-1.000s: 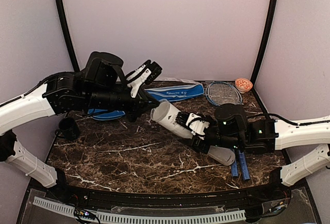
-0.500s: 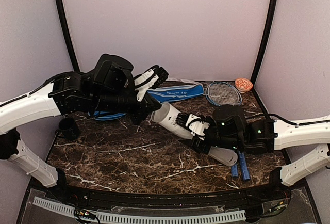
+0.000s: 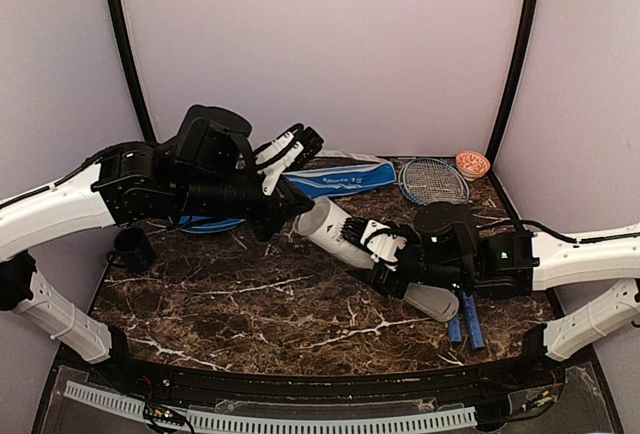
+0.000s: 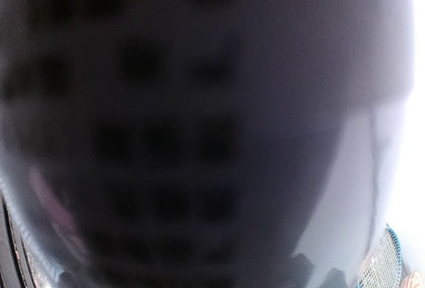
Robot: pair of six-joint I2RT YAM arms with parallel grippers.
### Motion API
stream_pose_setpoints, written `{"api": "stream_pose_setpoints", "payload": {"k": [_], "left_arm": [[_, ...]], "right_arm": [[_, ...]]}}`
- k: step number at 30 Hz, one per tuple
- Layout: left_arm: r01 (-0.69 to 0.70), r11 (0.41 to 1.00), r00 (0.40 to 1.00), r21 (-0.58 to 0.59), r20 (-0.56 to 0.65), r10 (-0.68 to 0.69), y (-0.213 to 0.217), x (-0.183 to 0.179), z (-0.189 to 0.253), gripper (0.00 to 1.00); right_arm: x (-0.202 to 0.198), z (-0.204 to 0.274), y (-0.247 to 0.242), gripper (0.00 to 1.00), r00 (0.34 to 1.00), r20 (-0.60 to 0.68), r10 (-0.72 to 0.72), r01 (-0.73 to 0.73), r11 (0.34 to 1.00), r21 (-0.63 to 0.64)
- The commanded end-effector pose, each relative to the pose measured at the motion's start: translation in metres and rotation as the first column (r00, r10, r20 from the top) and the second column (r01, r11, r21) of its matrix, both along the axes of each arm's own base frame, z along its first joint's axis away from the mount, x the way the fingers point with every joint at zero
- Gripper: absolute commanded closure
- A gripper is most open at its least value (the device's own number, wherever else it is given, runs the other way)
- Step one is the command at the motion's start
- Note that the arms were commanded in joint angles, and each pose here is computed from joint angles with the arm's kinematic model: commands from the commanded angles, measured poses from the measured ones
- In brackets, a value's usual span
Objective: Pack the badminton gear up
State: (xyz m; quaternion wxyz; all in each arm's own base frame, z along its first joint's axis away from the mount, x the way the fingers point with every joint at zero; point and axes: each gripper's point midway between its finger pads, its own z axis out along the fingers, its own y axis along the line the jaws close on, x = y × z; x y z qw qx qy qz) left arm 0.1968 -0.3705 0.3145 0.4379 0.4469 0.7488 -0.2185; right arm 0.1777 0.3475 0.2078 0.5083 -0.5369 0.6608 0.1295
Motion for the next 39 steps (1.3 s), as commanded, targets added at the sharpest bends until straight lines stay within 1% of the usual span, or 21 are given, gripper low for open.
{"api": "stream_pose_setpoints", "payload": {"k": [1, 3, 4, 5, 8, 10, 11, 16, 19, 24, 31, 39], "left_arm": [[0.089, 0.995, 0.994, -0.054, -0.050, -0.092, -0.017, -0.020, -0.003, 0.99], [0.083, 0.995, 0.995, -0.045, -0.051, -0.086, -0.017, -0.019, -0.005, 0.97], [0.082, 0.996, 0.995, -0.043, -0.053, -0.085, -0.017, -0.019, -0.006, 0.94], [0.084, 0.996, 0.995, -0.041, -0.055, -0.087, -0.018, -0.019, -0.007, 0.88], [0.083, 0.996, 0.995, -0.033, -0.055, -0.085, -0.017, -0.019, -0.009, 0.66], [0.082, 0.996, 0.995, -0.031, -0.053, -0.083, -0.017, -0.019, -0.009, 0.56], [0.083, 0.996, 0.995, -0.031, -0.054, -0.085, -0.017, -0.019, -0.009, 0.54], [0.082, 0.996, 0.995, -0.020, -0.054, -0.083, -0.017, -0.018, -0.011, 0.53], [0.049, 0.999, 0.998, -0.001, -0.039, -0.049, -0.013, -0.013, -0.013, 0.53], [0.007, 1.000, 1.000, -0.007, -0.008, -0.007, -0.003, -0.008, 0.000, 0.53], [-0.058, 0.998, 0.998, 0.011, 0.036, 0.057, 0.011, 0.002, 0.014, 0.54], [-0.059, 0.998, 0.997, -0.022, 0.057, 0.060, 0.021, 0.002, 0.030, 0.54]], "right_arm": [[0.000, 0.053, 0.014, 0.46, 0.998, 0.060, 0.007, -0.019, 0.979, 0.202], [0.000, 0.053, 0.013, 0.46, 0.998, 0.058, 0.004, -0.016, 0.979, 0.204], [0.000, 0.052, 0.013, 0.46, 0.998, 0.057, 0.004, -0.016, 0.979, 0.204], [0.000, 0.054, 0.013, 0.46, 0.998, 0.059, 0.003, -0.015, 0.978, 0.208], [0.001, 0.054, 0.012, 0.46, 0.998, 0.062, 0.000, -0.013, 0.977, 0.211], [0.001, 0.055, 0.012, 0.46, 0.998, 0.062, -0.002, -0.011, 0.977, 0.213], [0.001, 0.055, 0.011, 0.46, 0.998, 0.061, -0.005, -0.009, 0.977, 0.215], [0.003, 0.057, 0.009, 0.46, 0.998, 0.058, -0.012, -0.002, 0.973, 0.232], [0.004, 0.056, 0.008, 0.46, 0.998, 0.054, -0.016, 0.003, 0.973, 0.231], [0.004, 0.046, 0.006, 0.46, 0.999, 0.036, -0.017, 0.009, 0.975, 0.221], [-0.001, 0.040, 0.012, 0.46, 1.000, 0.000, 0.013, -0.012, 0.967, 0.255], [-0.002, 0.034, 0.014, 0.46, 1.000, -0.015, 0.021, -0.017, 0.967, 0.256]]}}
